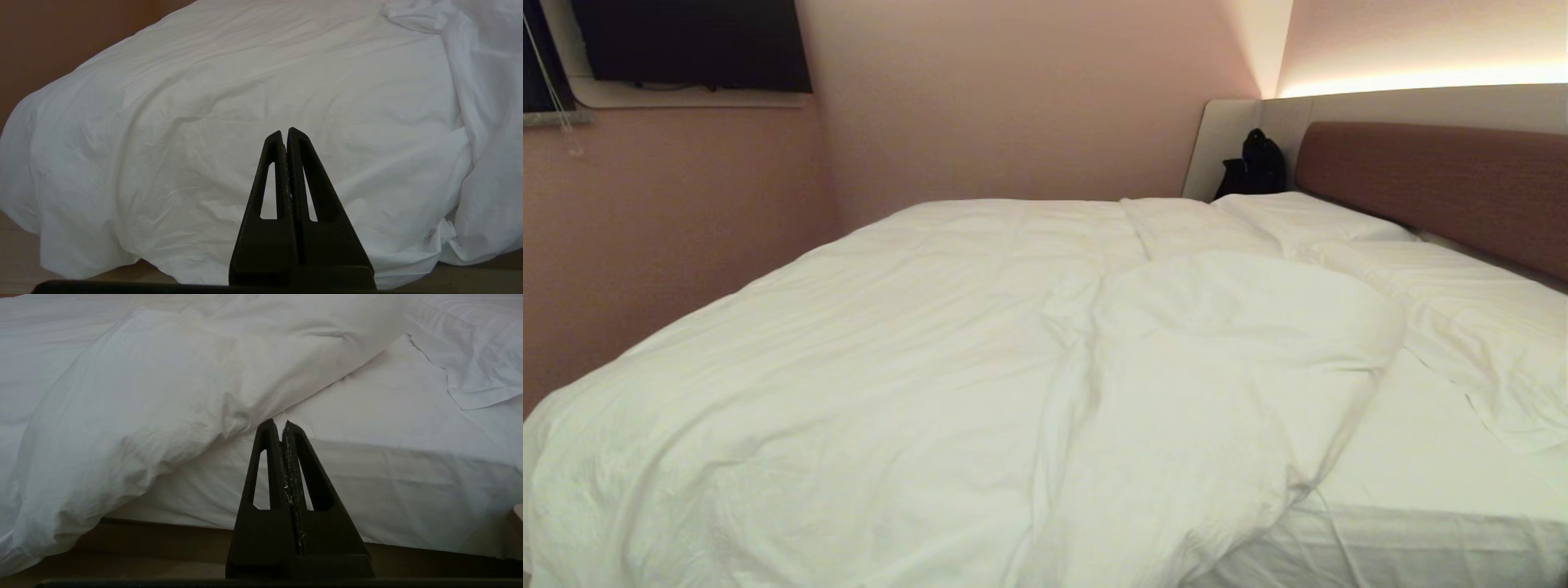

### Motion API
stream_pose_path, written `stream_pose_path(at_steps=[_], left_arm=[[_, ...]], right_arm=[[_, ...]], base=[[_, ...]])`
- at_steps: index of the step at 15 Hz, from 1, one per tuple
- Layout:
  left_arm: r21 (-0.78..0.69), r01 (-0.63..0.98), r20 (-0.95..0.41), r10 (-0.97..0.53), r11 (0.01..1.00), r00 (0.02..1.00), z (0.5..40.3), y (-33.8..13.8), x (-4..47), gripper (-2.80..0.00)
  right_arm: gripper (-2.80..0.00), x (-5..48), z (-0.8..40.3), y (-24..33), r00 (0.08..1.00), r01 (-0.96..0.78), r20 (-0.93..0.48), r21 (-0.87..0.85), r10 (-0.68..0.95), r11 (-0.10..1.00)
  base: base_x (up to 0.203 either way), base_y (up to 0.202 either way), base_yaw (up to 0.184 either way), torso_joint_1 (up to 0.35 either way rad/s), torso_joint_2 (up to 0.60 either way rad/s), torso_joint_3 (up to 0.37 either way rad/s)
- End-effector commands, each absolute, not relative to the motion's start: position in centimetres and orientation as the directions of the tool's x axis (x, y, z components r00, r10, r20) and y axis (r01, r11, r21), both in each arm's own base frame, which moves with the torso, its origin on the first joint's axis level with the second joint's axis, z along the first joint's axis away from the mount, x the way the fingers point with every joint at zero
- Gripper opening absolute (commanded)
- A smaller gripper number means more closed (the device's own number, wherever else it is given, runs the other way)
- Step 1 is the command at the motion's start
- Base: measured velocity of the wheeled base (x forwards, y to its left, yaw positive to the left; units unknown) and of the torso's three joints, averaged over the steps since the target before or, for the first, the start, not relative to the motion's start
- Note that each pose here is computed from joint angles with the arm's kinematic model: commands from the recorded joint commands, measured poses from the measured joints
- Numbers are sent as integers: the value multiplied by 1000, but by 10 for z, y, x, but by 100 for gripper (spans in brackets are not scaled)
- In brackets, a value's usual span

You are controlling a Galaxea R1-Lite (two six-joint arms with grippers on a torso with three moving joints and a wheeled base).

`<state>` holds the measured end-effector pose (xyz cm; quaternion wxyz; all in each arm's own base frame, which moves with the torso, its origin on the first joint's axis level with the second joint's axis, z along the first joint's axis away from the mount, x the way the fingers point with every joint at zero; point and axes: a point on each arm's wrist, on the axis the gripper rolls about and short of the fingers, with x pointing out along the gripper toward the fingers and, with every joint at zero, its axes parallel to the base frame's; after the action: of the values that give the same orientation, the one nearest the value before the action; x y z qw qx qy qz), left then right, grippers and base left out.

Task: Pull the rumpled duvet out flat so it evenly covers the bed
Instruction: Hold the folded corner of the quilt

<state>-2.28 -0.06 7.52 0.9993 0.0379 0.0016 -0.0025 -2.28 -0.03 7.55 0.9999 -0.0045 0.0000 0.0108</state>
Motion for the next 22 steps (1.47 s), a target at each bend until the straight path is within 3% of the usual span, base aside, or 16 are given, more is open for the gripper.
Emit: stream_pose_path(at_steps=[1,9,11,13,18,22], left_arm=[[77,4,-3,-4,997,1000,75,-1,-23,-280],[77,5,-3,-5,997,1000,75,-1,-23,-280],[77,5,-3,-5,997,1000,75,-1,-23,-280],[77,5,-3,-5,997,1000,75,-1,-23,-280],[77,5,-3,-5,997,1000,75,-1,-23,-280],[77,5,-3,-5,997,1000,75,-1,-23,-280]], right_arm=[[-280,-23,75,0,1000,-20,-8,-15,20,1000],[-280,-24,80,0,1000,-17,8,-18,17,1000],[-280,-34,113,0,998,-25,61,-17,26,1000],[-280,-32,150,0,998,-53,22,-13,54,998],[-280,50,222,4,968,-135,-209,39,140,990],[-280,174,248,10,908,-152,-381,81,172,985]], base=[[0,0,0,0,0,0],[0,0,0,0,0,0],[0,0,0,0,0,0],[0,0,0,0,0,0],[0,0,0,0,0,0],[0,0,0,0,0,0]])
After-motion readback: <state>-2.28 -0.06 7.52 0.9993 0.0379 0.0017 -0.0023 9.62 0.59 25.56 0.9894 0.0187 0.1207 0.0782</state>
